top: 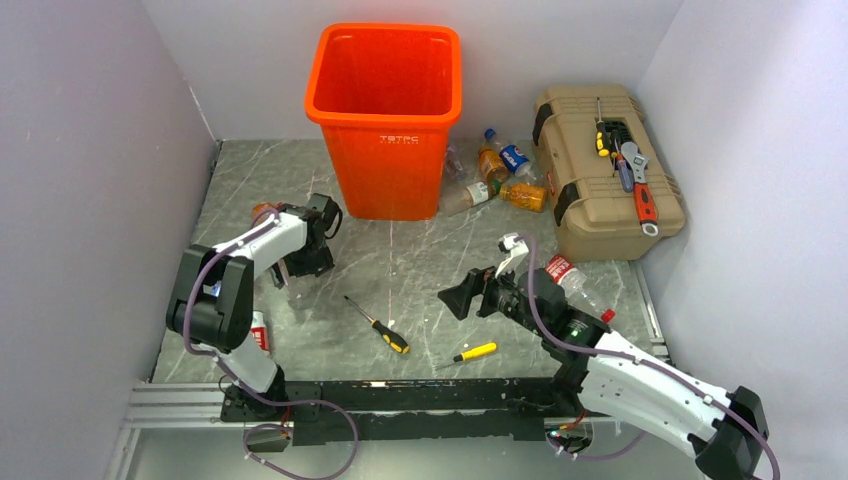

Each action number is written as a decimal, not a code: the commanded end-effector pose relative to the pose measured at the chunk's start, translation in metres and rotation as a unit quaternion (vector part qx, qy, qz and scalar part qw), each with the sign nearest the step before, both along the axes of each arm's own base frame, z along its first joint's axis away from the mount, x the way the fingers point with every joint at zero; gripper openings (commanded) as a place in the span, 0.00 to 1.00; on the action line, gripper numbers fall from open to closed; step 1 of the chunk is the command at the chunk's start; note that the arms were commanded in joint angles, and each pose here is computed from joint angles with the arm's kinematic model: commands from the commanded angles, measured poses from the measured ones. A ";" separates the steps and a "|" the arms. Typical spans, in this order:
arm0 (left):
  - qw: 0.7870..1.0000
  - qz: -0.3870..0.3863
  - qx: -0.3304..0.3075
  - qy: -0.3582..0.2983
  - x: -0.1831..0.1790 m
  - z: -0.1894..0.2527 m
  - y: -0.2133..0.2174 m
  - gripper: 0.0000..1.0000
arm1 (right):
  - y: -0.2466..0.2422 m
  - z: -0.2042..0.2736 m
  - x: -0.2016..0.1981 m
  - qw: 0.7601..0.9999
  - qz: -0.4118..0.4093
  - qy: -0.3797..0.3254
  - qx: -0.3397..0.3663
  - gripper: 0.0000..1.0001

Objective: Put the plastic bottles in the bin
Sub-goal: Pick up the plastic bottle at the center of the board, then place the plastic bottle in the trash bin.

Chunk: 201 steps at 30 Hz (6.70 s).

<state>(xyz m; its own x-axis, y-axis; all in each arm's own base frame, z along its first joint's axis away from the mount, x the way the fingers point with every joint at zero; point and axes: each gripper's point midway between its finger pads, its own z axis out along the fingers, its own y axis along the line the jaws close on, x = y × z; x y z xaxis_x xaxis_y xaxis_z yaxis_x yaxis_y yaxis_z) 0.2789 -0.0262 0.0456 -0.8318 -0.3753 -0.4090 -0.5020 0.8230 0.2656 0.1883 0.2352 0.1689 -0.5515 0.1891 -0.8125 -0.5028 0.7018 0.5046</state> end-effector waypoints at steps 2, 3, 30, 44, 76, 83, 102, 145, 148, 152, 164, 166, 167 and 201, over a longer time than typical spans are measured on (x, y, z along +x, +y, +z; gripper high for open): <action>1.000 0.011 -0.002 -0.029 0.018 0.004 -0.003 0.93 | -0.002 0.014 0.001 0.999 0.000 -0.031 0.013 0.96; 1.000 0.010 -0.007 -0.028 0.019 0.002 -0.005 0.92 | -0.004 0.012 0.001 1.000 -0.001 -0.029 0.007 0.96; 0.992 -0.005 -0.076 -0.102 0.008 0.035 -0.020 0.36 | -0.009 0.025 -0.002 0.999 -0.005 -0.038 0.011 0.96; 0.687 -0.462 -0.368 -0.424 -0.087 0.249 -0.159 0.25 | 0.023 0.094 -0.039 0.978 0.134 -0.110 0.113 0.98; 0.395 -0.632 -0.524 -0.412 -0.150 0.281 -0.245 0.12 | 0.091 0.222 -0.027 0.925 0.191 -0.200 0.259 1.00; 0.387 -0.642 -0.518 -0.411 -0.155 0.287 -0.251 0.11 | 0.106 0.204 -0.019 0.936 0.191 -0.173 0.239 0.95; 0.539 -0.581 -0.395 -0.464 -0.124 0.292 -0.211 0.99 | 0.065 0.172 -0.020 0.956 0.141 -0.222 0.129 0.33; 0.454 -0.650 -0.488 -0.365 -0.109 0.331 -0.321 0.48 | 0.057 0.131 -0.031 0.961 0.145 -0.234 0.039 0.31; 0.454 -0.651 -0.489 -0.361 -0.109 0.330 -0.323 0.50 | 0.056 0.131 -0.031 0.961 0.143 -0.233 0.042 0.31; 0.458 -0.651 -0.487 -0.360 -0.108 0.327 -0.325 0.52 | 0.055 0.129 -0.030 0.962 0.139 -0.230 0.038 0.31; 0.459 -0.655 -0.467 -0.377 -0.107 0.331 -0.320 0.00 | 0.051 0.132 -0.033 0.969 0.136 -0.204 0.040 1.00; 0.466 -0.650 -0.462 -0.382 -0.104 0.332 -0.318 0.00 | 0.049 0.135 -0.035 0.969 0.139 -0.202 0.042 1.00; 0.470 -0.648 -0.458 -0.386 -0.103 0.333 -0.317 0.00 | 0.048 0.135 -0.036 0.969 0.138 -0.200 0.041 1.00; 0.480 -0.502 -0.072 -0.716 -0.006 0.583 -0.218 0.00 | -0.003 0.114 -0.040 0.986 0.045 -0.141 0.078 0.99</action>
<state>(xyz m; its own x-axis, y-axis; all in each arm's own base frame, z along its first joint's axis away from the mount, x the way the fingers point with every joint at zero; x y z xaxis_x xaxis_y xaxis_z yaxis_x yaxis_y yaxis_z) 0.2513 -0.2564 0.5867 0.3518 -0.1708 -0.9203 0.6870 0.7149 0.1300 0.1385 0.2167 0.3035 -0.2604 0.2638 -0.9288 -0.7407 0.5624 0.3674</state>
